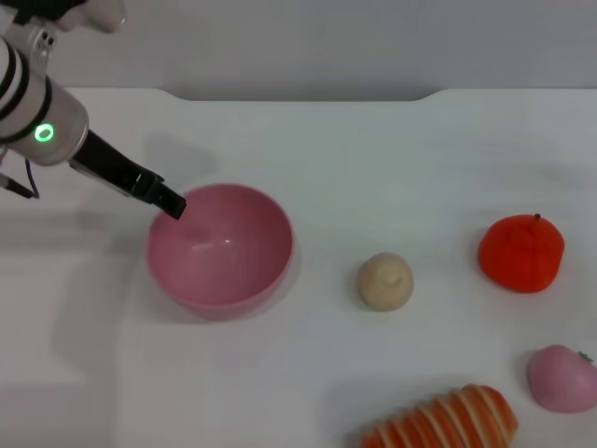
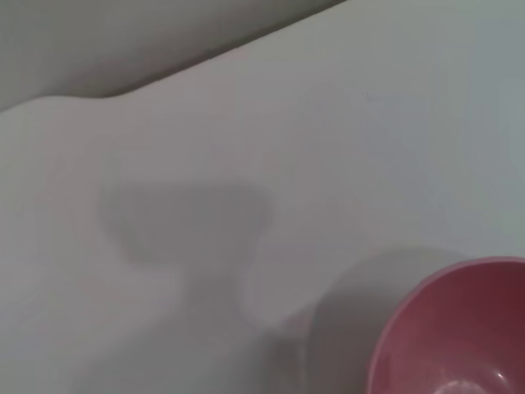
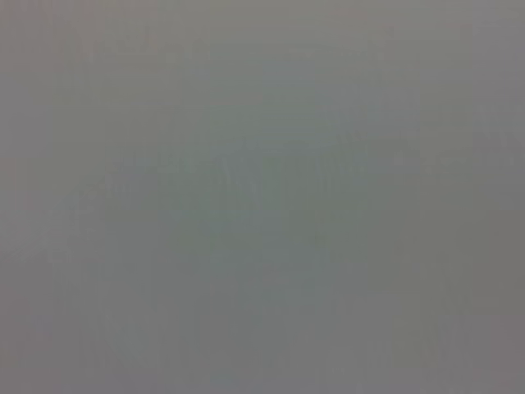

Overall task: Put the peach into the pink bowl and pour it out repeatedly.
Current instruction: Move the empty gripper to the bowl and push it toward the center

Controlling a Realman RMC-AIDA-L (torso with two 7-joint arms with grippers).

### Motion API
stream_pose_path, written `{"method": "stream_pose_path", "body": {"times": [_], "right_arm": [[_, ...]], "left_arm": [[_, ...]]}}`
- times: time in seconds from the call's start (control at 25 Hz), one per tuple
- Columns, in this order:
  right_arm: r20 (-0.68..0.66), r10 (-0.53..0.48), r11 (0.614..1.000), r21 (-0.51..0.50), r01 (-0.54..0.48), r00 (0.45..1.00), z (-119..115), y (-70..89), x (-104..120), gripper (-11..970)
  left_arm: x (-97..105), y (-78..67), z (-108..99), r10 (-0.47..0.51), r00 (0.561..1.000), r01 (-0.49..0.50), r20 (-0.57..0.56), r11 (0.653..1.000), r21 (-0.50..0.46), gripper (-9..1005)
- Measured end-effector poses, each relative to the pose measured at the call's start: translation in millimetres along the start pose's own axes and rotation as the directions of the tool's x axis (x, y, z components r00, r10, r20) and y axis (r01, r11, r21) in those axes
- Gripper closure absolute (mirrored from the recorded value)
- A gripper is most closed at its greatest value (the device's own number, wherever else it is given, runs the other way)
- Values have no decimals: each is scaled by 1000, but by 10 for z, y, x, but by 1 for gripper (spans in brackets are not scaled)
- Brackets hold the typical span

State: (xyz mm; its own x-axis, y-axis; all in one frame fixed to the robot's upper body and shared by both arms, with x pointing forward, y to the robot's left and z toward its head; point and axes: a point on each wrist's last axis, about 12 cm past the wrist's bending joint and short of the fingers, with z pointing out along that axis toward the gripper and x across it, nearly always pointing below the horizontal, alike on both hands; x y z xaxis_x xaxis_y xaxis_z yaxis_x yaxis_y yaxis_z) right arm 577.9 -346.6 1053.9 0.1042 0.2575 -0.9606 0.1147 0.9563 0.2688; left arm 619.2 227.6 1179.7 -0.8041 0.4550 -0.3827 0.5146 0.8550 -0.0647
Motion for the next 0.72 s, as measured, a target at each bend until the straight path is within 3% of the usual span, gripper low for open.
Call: {"method": "stream_pose_path", "body": {"times": [0.72], "right_arm": [[-13, -7, 1000, -22, 7, 1000, -1, 44, 25, 449]], "left_arm": [[228, 73, 257, -75, 997, 75, -4, 996, 51, 268]]}}
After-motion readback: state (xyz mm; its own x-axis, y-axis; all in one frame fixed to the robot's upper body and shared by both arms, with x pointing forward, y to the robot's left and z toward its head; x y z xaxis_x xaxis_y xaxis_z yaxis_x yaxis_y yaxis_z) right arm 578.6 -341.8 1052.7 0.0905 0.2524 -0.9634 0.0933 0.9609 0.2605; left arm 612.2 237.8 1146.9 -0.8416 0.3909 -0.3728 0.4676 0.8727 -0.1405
